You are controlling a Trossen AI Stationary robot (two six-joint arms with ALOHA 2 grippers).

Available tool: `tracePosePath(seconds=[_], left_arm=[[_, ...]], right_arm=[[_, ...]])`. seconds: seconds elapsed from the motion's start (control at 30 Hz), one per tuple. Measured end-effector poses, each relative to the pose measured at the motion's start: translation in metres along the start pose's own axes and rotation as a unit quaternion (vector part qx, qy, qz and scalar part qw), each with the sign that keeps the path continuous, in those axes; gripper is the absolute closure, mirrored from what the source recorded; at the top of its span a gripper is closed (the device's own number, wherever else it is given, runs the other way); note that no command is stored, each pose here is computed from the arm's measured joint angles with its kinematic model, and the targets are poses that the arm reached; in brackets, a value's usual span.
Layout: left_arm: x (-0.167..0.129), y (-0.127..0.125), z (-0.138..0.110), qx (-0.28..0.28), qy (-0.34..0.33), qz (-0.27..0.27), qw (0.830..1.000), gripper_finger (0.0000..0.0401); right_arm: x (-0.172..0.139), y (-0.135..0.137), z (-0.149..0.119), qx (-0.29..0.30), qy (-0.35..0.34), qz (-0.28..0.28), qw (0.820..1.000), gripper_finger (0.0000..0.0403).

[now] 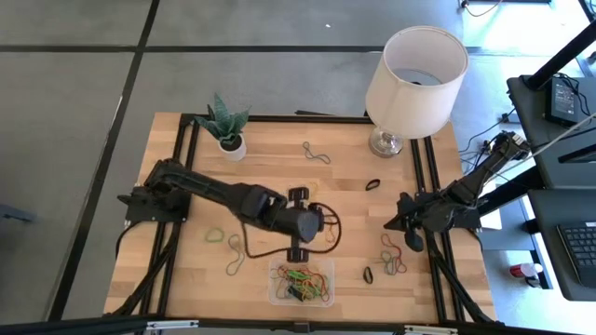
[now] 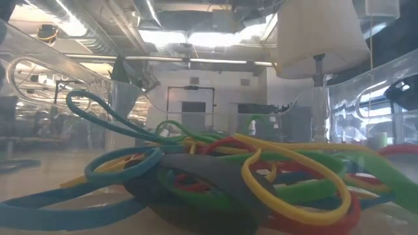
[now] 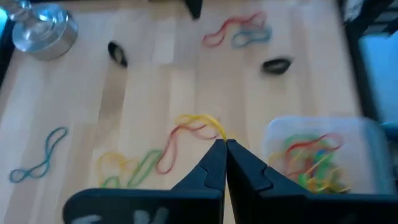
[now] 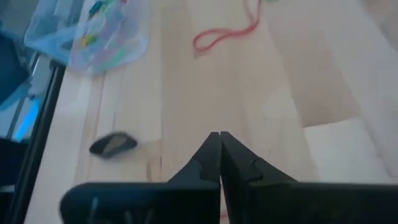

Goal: Pick and place rubber bands into bin
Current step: Put the yellow rubber band into the transparent bin

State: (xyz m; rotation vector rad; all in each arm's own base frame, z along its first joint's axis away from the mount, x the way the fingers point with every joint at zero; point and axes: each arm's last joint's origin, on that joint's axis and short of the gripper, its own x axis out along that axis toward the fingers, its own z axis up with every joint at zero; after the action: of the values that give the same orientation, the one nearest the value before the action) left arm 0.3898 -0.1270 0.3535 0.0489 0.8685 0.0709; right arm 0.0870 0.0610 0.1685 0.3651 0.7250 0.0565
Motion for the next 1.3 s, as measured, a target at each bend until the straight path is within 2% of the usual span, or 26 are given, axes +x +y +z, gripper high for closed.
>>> tracePosePath(seconds=[0.17, 0.33, 0.53, 0.7, 0.83, 0.97, 1.3], left_arm=[[-0.021, -0.031, 0.003, -0.020, -0.035, -0.037, 0.998, 0.0399], [-0.025, -0.065, -0.006, -0.031, -0.041, -0.069, 0.996, 0.0399], [-0.003, -0.104, -0.026, -0.028, 0.009, -0.102, 0.994, 0.0399], [0.035, -0.128, -0.046, -0.028, 0.081, -0.124, 0.989, 0.0399], [0.063, -0.137, -0.058, -0.020, 0.123, -0.126, 0.984, 0.0399], [0.083, -0.135, -0.064, -0.020, 0.145, -0.113, 0.983, 0.0399], [0.092, -0.125, -0.065, -0.030, 0.169, -0.101, 0.980, 0.0396]], right_arm=[[0.003, -0.002, -0.007, -0.017, 0.029, 0.024, 0.999, 0.0399], [0.003, -0.002, -0.008, -0.020, 0.031, 0.024, 0.999, 0.0401], [0.003, -0.002, -0.008, -0.020, 0.031, 0.024, 0.999, 0.0397], [0.003, -0.002, -0.007, -0.015, 0.028, 0.028, 0.999, 0.0397], [0.003, 0.000, -0.005, -0.011, 0.019, 0.036, 0.999, 0.0396], [0.003, 0.002, -0.003, -0.007, 0.009, 0.046, 0.999, 0.0396], [0.003, 0.003, -0.002, -0.004, 0.006, 0.049, 0.999, 0.0396]])
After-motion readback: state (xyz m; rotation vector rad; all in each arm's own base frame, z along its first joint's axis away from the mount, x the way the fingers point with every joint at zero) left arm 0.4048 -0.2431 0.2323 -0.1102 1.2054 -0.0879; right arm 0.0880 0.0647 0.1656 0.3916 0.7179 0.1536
